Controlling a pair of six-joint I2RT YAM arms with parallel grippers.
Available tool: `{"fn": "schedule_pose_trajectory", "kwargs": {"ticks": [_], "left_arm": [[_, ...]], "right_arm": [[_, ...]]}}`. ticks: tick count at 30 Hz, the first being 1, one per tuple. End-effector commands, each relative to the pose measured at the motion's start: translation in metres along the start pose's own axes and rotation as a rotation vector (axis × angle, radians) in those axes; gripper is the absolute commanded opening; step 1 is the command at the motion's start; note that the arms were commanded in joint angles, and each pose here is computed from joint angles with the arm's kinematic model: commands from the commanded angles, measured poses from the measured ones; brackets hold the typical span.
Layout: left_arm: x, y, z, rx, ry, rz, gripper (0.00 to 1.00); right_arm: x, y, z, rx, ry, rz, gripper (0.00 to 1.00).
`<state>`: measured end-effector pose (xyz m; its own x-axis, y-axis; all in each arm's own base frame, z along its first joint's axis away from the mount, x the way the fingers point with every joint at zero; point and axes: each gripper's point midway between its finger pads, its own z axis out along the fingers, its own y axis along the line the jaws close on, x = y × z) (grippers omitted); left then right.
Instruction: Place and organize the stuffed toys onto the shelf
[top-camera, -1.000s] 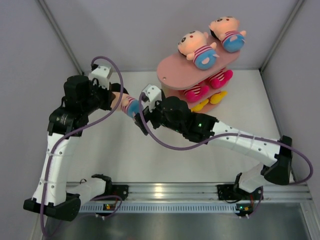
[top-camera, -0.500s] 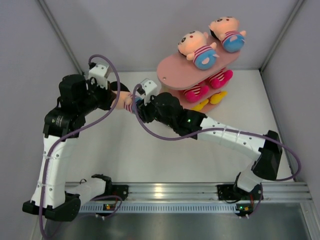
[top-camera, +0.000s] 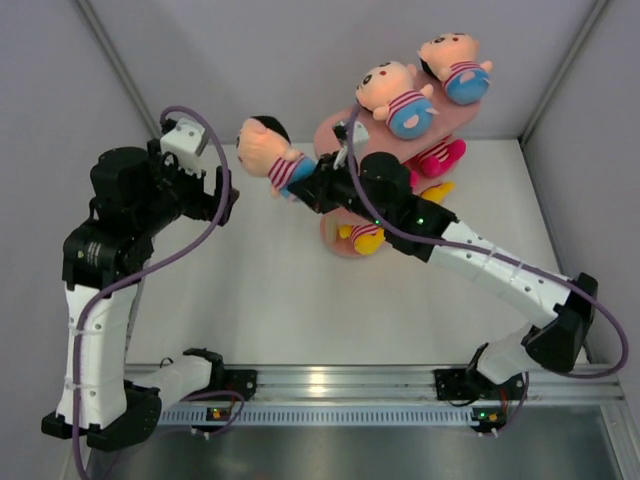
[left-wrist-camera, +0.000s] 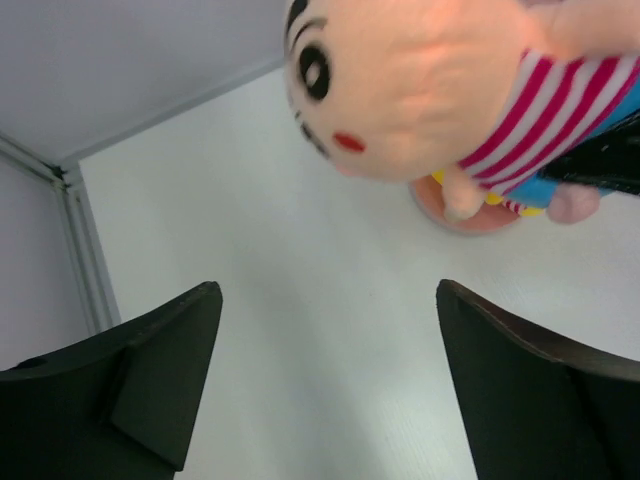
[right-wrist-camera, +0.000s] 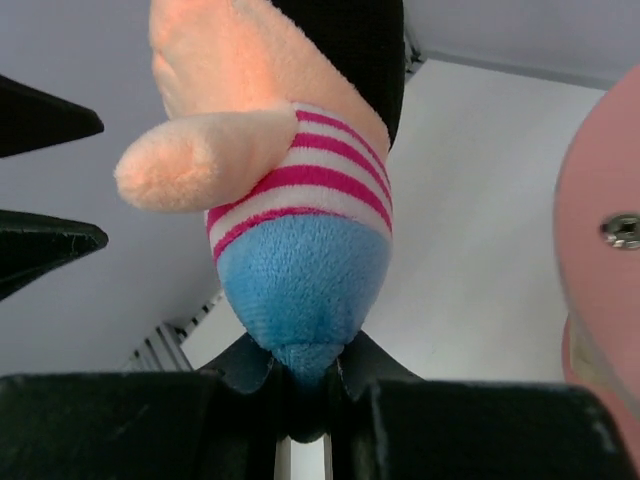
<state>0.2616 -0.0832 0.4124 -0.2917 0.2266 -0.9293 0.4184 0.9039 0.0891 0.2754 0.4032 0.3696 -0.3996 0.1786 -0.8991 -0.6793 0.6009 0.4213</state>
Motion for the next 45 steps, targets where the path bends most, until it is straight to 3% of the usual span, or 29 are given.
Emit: {"fn": "schedule_pose_trajectory", "kwargs": {"ticks": [1,8,22,27,36,39,42,45], "left_arm": [[-0.025,0.008,-0.029,-0.060,-0.073,0.024,0.98],[-0.042,0.006,-0.054,-0.065,-0.133,0.026,0.98],[-0.023,-0.001,-0.043,-0.021,-0.083,0.028,0.98],[-0.019,-0.006,-0.042,0.000,-0.075,0.021,0.98],[-0.018,-0.008,-0.039,0.016,-0.068,0.015,0.97],[-0.017,-0.008,-0.039,0.017,-0.069,0.015,0.97],[-0.014,-0.008,-0.037,0.019,-0.058,0.018,0.97],[-0.014,-0.009,-0.037,0.023,-0.057,0.018,0.97]], "right_arm": [[-0.080,0.028,-0.039,-0.135,-0.212,0.174,0.00],[-0.121,0.016,-0.076,-0.110,-0.273,0.363,0.00],[-0.081,-0.044,-0.077,-0.047,-0.151,0.624,0.00],[-0.084,-0.059,-0.084,-0.010,-0.192,0.646,0.01],[-0.082,-0.085,-0.087,0.026,-0.203,0.690,0.25],[-0.088,-0.092,-0.086,0.037,-0.219,0.687,0.50],[-0.093,-0.096,-0.087,0.056,-0.242,0.682,0.58],[-0.095,-0.106,-0.086,0.099,-0.253,0.668,0.61]]}}
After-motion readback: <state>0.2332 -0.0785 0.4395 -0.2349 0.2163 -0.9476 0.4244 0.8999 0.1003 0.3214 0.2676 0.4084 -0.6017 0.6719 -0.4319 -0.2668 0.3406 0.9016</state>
